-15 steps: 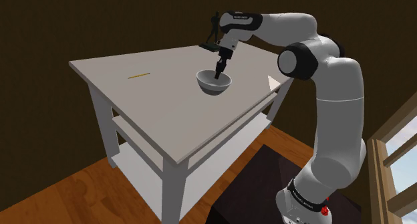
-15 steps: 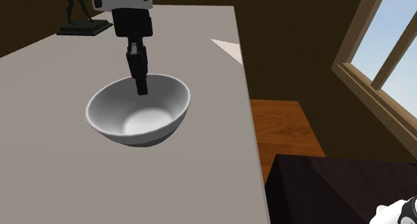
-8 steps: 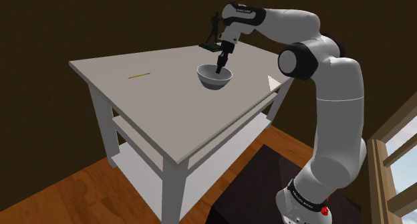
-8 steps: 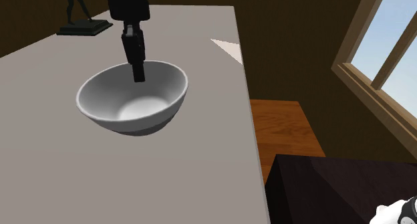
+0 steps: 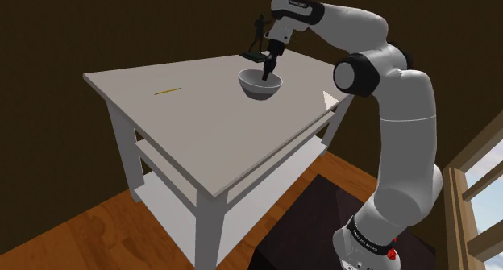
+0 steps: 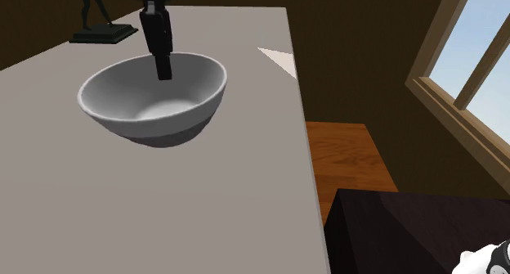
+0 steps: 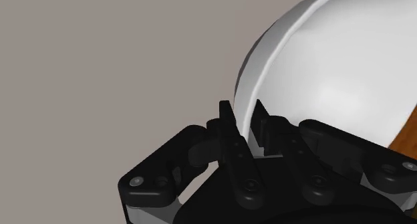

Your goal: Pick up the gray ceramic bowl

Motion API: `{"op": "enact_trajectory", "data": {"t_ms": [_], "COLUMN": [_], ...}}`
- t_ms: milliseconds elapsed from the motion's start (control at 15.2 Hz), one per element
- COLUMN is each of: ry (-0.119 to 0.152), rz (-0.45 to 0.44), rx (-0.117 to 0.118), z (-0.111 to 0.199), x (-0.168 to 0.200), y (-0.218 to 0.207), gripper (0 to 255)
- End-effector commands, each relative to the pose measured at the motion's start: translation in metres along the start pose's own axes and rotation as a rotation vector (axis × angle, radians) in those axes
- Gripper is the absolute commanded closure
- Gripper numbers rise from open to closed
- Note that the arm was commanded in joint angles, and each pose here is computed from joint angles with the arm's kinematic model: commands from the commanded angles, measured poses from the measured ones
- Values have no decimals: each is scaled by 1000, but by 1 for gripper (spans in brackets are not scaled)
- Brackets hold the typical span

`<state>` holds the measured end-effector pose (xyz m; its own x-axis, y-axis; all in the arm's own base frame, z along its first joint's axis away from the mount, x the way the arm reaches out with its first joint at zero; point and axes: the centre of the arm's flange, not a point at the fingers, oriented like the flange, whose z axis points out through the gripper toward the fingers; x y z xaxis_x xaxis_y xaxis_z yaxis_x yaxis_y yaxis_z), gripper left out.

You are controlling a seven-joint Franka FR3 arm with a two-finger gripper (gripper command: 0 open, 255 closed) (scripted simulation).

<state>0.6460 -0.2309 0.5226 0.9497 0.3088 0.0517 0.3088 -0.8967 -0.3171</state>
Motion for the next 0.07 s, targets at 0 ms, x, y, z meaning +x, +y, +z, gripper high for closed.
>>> {"op": "enact_trajectory", "data": {"t_ms": [0], "ry": [0], "rz": [0], "rx": [0], "z": [-3], "x": [0], "y": [-1], "gripper": [255]}}
